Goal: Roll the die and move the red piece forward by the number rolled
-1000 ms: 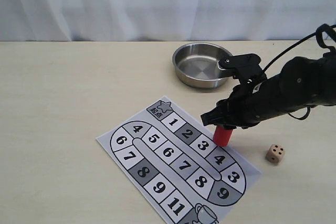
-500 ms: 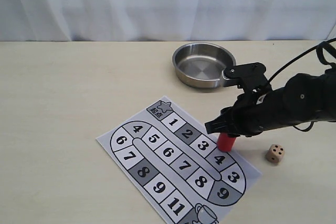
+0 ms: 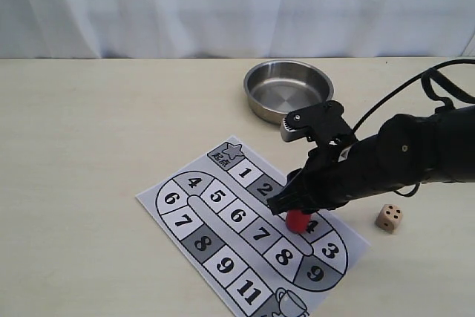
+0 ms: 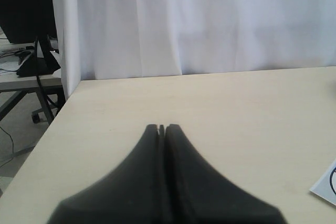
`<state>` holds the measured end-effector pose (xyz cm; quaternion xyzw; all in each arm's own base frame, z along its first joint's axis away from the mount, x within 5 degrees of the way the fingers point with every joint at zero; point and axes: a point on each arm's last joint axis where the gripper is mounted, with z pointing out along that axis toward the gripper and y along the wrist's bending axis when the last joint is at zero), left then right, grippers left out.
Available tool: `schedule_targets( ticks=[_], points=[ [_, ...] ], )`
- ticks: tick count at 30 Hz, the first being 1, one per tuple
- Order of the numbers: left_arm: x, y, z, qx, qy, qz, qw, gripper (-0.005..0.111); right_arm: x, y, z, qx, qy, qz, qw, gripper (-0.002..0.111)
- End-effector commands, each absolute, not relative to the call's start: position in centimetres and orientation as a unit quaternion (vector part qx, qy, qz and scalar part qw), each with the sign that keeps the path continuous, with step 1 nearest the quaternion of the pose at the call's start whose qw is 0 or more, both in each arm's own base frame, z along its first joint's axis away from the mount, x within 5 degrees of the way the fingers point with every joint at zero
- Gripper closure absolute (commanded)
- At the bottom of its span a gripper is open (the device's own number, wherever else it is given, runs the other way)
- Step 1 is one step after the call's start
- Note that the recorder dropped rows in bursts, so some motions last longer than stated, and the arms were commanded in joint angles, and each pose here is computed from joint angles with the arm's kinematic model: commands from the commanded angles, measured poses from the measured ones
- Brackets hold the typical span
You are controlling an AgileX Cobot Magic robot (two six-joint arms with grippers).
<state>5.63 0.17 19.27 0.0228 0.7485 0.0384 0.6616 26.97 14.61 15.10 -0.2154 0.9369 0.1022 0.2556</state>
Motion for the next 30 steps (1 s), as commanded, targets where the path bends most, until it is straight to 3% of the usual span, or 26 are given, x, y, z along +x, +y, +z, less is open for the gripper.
schedule_targets(
  ticks=[1,4,13,21,25,30],
  points=[
    [5.6,0.1,19.6,0.019,0.741,0.034,0.670,0.107,26.6,14.5,14.8,-0.239,0.936,0.095,0.239,0.104],
    [5.6,0.1,19.6,0.019,0.741,0.034,0.670,0.107,26.6,14.3,14.8,-0.258,0.933,0.080,0.239,0.100],
    [5.6,0.1,19.6,0.019,0.741,0.034,0.670,0.107,26.8,14.3,14.9,-0.250,0.932,0.081,0.248,0.073],
    [5.6,0.1,19.6,0.019,0.741,0.034,0.670,0.107,27.0,14.4,15.1,-0.250,0.930,0.082,0.255,0.035],
    [5.6,0.1,19.6,0.019,0.743,0.034,0.669,0.107,27.6,14.8,16.3,-0.233,0.930,0.092,0.269,0.035],
    [5.6,0.1,19.6,0.019,0.742,0.034,0.669,0.107,28.7,13.7,18.3,-0.165,0.942,0.109,0.271,0.049]
  ],
)
